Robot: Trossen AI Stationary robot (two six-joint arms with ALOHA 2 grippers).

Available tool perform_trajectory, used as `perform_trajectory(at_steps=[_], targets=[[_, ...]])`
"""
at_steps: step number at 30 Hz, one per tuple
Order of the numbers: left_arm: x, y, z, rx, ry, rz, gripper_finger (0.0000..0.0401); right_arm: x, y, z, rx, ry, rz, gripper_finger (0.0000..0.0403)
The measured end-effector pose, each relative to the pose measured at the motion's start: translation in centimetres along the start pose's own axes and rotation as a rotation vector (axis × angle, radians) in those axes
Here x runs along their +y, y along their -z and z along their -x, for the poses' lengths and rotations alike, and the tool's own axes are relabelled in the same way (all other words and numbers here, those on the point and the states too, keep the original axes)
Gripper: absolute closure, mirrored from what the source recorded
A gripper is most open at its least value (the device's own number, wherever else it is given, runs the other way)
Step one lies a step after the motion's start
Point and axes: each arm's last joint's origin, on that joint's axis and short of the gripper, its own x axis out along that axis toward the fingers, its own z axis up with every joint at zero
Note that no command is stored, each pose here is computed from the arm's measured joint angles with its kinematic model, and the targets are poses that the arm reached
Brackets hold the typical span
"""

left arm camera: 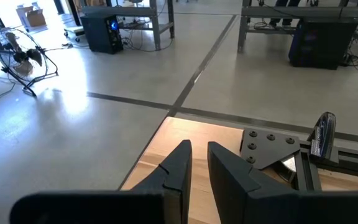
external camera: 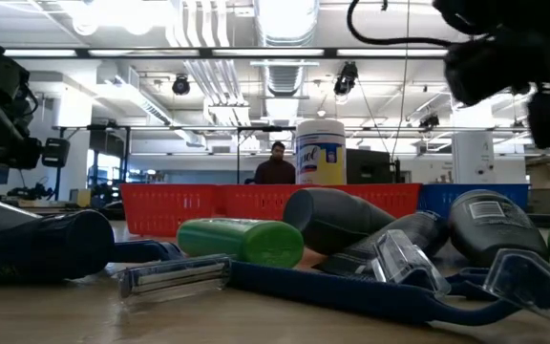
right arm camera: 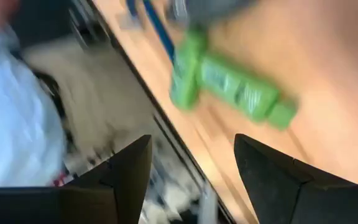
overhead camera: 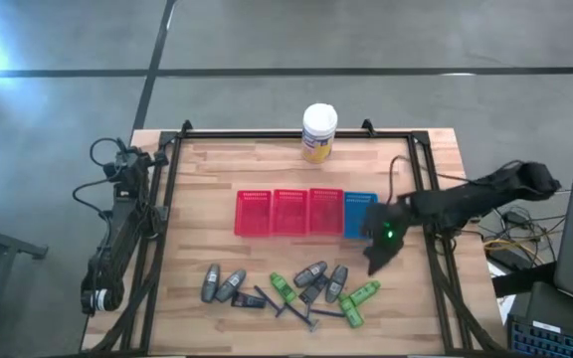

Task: Pick & Place Travel size toiletries
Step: Put the green shampoo into the blue bin

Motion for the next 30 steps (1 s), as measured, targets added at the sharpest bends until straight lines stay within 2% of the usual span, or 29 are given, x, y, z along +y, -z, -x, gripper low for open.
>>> perform_trajectory(at_steps=[3, 5, 8, 12, 16, 20, 24, 27, 30], targets=[[0.0, 0.0, 0.0, 0.000, 0.000, 0.000, 0.0343, 0.1, 1.0, -2.3, 0.174, 0.034, 0.059, 0.0178], [0.0, 0.0, 0.0, 0.000, 0.000, 0.000, 0.0343, 0.3, 1.6, -3.5, 0.233, 0.079, 0.070, 0.0182], [0.0, 0.0, 0.0, -0.001, 0.000, 0.000, 0.0343, 1.9, 2.1, -4.9, 0.203, 0.138, 0.179, 0.0195], [0.0, 0.0, 0.0, -0.001, 0.000, 0.001, 0.0343, 3.2, 2.9, -6.5, 0.138, 0.324, 0.340, 0.0201], [0.0, 0.0, 0.0, -0.001, 0.000, 0.001, 0.0343, 3.8, 3.8, -8.4, 0.249, 0.442, 0.596, 0.0193], [0.0, 0.0, 0.0, -0.001, 0.000, 0.001, 0.0343, 4.3, 4.1, -9.7, 0.260, 0.669, 0.730, 0.0177], [0.0, 0.0, 0.0, -0.001, 0.000, 0.000, 0.0343, 5.3, 3.9, -10.4, 0.187, 0.866, 0.938, 0.0154], [0.0, 0.0, 0.0, -0.001, 0.000, 0.000, 0.0343, 6.3, 3.6, -10.3, 0.098, 0.897, 0.990, 0.0135], [0.0, 0.0, 0.0, -0.001, 0.000, 0.000, 0.0343, 6.6, 3.6, -10.6, 0.102, 0.820, 0.988, 0.0118]])
